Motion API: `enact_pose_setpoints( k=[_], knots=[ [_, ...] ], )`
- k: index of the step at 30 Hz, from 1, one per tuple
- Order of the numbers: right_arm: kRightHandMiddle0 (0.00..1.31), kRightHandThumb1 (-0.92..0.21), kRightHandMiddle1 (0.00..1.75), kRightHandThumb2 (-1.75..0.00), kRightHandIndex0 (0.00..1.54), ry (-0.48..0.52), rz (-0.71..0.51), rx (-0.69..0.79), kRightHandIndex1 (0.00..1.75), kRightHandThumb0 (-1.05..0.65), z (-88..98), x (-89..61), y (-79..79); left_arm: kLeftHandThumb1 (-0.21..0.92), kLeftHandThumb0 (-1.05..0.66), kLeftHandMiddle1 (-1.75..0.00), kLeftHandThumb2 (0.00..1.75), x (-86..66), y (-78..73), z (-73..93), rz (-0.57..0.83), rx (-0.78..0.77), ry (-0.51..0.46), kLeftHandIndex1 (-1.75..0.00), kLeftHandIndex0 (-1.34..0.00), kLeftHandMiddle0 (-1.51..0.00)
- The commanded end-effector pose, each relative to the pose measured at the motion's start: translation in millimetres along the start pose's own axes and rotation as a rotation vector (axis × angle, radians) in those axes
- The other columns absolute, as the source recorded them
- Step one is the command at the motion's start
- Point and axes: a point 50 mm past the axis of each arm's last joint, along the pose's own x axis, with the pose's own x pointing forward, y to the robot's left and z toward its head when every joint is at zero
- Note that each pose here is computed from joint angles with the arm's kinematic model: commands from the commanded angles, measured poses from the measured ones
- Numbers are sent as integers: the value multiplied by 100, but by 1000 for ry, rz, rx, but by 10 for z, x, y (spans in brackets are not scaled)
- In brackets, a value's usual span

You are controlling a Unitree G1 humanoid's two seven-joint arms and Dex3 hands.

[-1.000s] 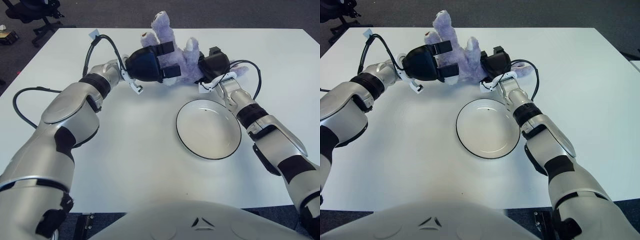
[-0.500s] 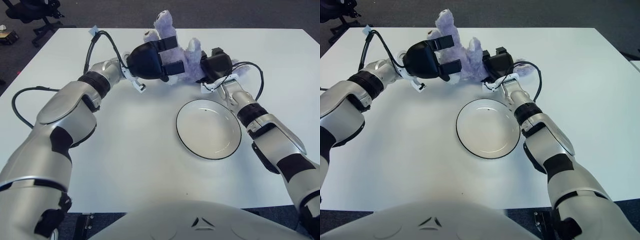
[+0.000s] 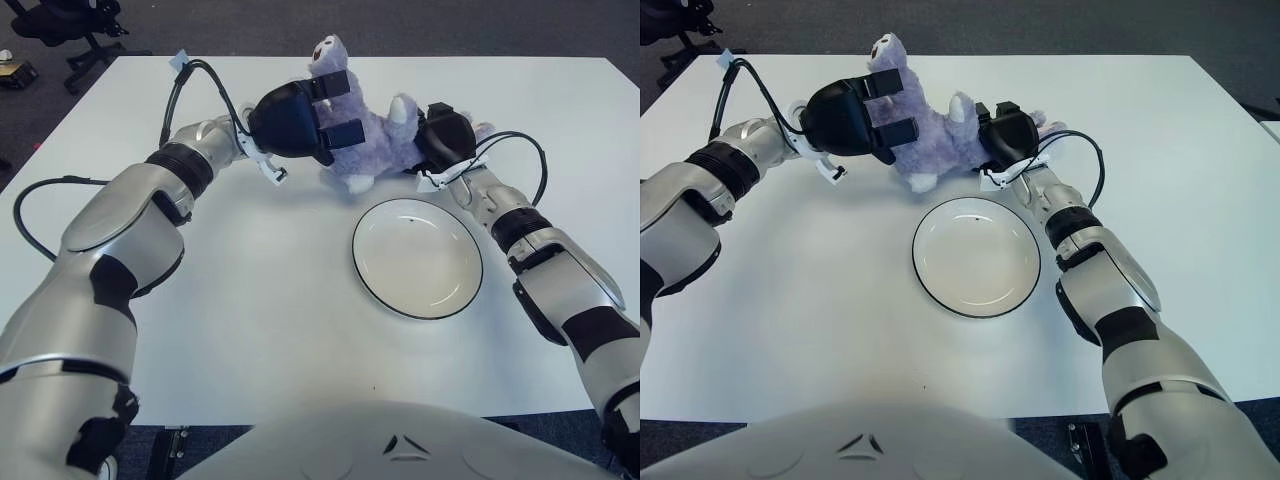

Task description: Put the doll into the plate.

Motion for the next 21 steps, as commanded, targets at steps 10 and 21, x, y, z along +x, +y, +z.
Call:
enact_pose_setpoints(
  k=[10,21],
  knots=[
    [42,-32,173,-132,59,-38,-129,-71,175,0,-161,-102,-180,77,-37,-175,71,-647,205,-177,-17,123,388,-175,-29,-84],
    [32,-42,175,-120,52,-77,-227,-106,174,0,-245,-239,-345,92,-35,-161,39,-1022,219,-117,-138,103,714,-159,-34,-66]
  ],
)
